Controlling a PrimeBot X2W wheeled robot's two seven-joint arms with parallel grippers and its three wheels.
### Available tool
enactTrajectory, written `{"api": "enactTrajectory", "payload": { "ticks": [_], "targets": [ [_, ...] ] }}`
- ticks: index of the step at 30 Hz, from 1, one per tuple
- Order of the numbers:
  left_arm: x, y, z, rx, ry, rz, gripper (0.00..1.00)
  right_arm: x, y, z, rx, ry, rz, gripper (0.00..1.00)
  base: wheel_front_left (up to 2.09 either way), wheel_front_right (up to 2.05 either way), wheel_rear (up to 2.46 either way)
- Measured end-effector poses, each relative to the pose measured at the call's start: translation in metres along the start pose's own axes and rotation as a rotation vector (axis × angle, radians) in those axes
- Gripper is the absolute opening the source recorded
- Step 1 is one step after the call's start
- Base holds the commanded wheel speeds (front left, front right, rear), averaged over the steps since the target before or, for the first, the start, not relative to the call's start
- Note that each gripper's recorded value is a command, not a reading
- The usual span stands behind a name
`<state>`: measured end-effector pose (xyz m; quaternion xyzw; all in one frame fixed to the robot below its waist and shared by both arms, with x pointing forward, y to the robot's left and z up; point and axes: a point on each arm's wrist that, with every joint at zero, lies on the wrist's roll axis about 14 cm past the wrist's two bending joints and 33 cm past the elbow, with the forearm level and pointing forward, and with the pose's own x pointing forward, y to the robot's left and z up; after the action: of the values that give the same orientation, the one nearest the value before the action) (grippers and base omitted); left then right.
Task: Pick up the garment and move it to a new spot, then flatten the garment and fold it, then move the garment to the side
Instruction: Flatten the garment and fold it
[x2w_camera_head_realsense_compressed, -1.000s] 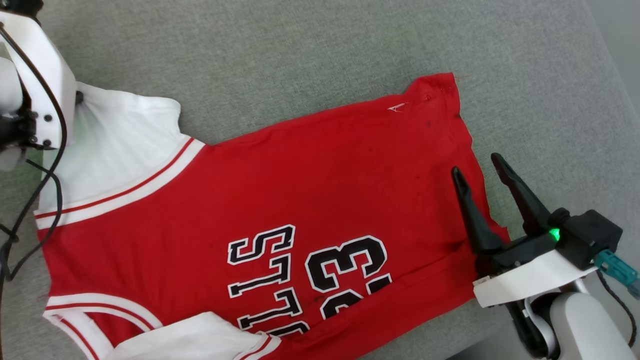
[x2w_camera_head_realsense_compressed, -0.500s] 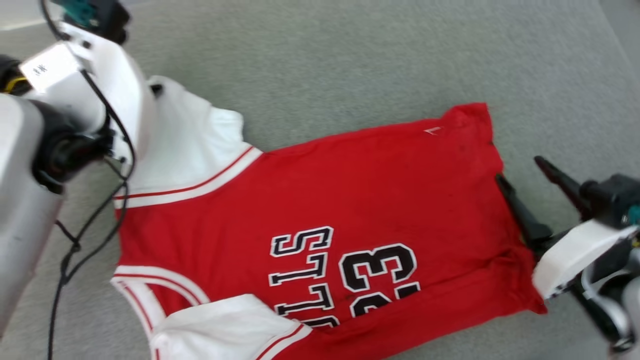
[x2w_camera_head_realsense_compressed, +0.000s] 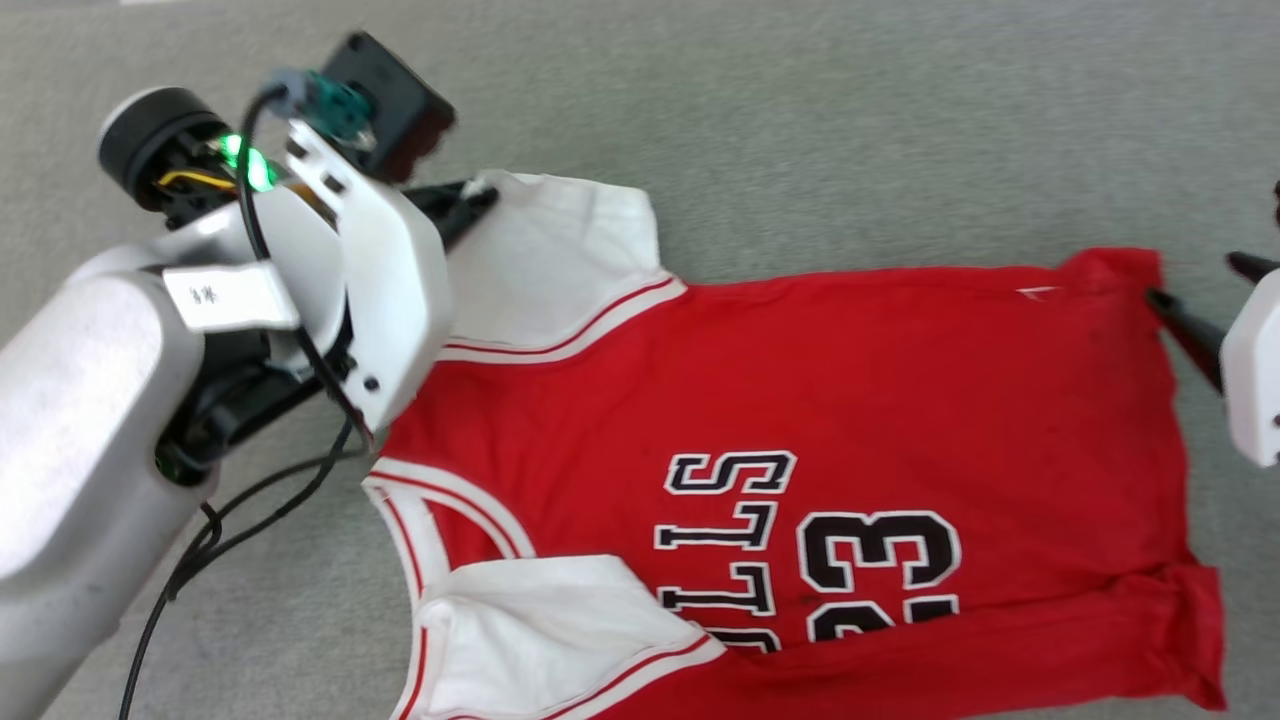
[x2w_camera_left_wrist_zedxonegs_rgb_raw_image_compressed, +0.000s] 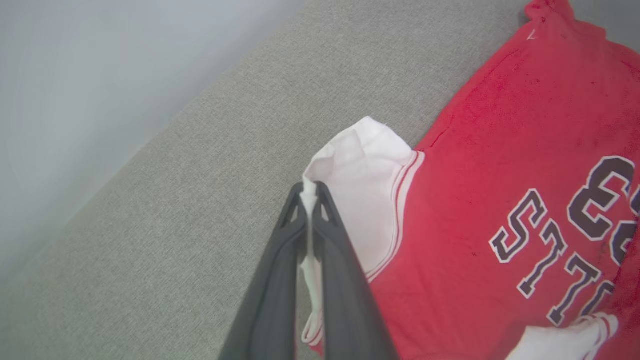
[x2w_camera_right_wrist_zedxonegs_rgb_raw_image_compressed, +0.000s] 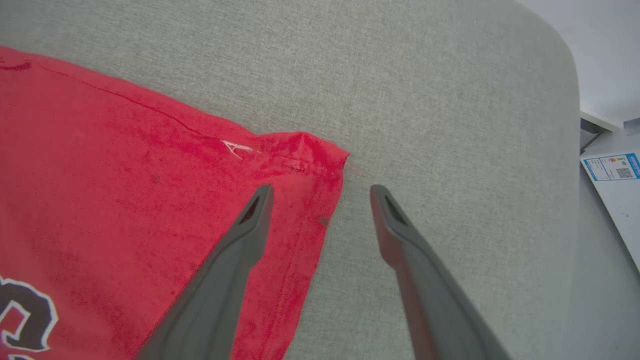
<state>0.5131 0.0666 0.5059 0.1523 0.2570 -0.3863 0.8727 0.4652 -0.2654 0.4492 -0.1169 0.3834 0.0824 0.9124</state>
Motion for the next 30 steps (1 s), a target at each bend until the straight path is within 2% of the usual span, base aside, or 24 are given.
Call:
{"api": "enactTrajectory", "payload": {
  "ticks": [11, 19, 21, 22, 26, 30],
  "targets": [
    [-0.010, -0.008, -0.016, -0.008, -0.024, -0.004, 0.00, 0.056, 0.000, -0.036, -0.076, 0.282, 0.011, 1.00, 0.00, 0.00, 0.00],
    [-0.009, -0.010, -0.038, -0.056, 0.003, -0.002, 0.00, 0.084, 0.010, -0.055, -0.085, 0.357, 0.047, 1.00, 0.00, 0.00, 0.00],
    [-0.009, -0.009, -0.044, -0.067, 0.015, 0.002, 0.00, 0.086, 0.012, -0.057, -0.082, 0.369, 0.059, 0.11, 0.00, 0.00, 0.00],
    [-0.009, -0.009, -0.045, -0.070, 0.018, 0.004, 0.00, 0.087, 0.014, -0.056, -0.085, 0.365, 0.062, 0.00, 0.00, 0.00, 0.00],
    [-0.011, -0.011, -0.051, -0.091, 0.027, 0.012, 0.00, 0.086, 0.024, -0.054, -0.061, 0.336, 0.093, 0.00, 0.00, 0.00, 0.00],
    [-0.017, -0.010, -0.048, -0.103, 0.009, 0.031, 0.00, 0.078, 0.020, -0.045, -0.038, 0.280, 0.083, 0.00, 0.00, 0.00, 0.00]
  ]
}}
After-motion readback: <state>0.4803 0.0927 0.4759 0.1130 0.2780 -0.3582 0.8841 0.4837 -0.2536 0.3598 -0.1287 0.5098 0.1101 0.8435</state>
